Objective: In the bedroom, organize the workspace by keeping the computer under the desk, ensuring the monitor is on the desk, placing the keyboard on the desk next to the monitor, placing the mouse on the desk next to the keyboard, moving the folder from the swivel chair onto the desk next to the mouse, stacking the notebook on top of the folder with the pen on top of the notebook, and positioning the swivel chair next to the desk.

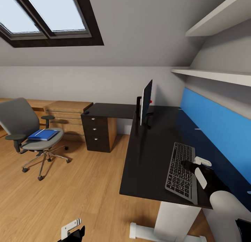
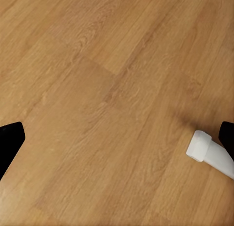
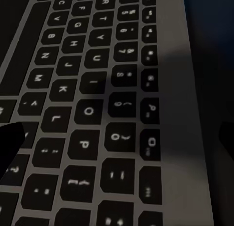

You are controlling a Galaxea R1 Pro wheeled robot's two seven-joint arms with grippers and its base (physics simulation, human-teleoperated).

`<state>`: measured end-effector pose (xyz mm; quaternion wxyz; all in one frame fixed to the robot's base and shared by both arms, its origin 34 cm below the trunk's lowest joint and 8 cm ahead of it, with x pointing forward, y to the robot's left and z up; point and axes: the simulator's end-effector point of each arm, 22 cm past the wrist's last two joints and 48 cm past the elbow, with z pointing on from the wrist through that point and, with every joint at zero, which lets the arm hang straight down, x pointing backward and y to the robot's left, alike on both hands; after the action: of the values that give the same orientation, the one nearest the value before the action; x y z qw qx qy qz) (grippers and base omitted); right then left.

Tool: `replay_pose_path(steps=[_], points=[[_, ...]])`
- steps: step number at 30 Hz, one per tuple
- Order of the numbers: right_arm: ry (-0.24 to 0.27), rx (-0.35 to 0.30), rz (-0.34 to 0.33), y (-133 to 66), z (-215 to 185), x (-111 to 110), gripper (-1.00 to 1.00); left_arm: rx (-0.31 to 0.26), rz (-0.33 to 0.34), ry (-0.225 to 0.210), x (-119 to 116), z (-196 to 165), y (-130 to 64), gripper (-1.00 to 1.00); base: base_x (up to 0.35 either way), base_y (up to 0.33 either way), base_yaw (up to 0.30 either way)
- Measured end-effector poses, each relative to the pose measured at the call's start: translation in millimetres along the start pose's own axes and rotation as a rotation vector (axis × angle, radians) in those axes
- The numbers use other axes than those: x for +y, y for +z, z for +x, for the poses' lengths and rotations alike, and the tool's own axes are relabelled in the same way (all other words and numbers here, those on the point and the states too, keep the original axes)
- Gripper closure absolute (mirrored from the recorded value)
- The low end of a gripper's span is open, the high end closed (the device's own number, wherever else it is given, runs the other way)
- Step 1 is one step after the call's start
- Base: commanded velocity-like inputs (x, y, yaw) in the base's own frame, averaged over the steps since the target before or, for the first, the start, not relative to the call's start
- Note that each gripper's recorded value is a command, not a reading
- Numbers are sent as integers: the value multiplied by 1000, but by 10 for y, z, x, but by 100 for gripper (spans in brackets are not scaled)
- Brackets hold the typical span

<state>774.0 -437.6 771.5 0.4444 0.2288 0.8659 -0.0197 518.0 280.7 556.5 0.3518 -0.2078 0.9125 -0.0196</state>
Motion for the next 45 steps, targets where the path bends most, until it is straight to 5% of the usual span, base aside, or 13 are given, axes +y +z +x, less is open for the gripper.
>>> replay_pose_path(steps=[45], points=[[1,-1,-2,146,211,-48,-100,0,-1,0,57,179,188,-100,0,0,0]])
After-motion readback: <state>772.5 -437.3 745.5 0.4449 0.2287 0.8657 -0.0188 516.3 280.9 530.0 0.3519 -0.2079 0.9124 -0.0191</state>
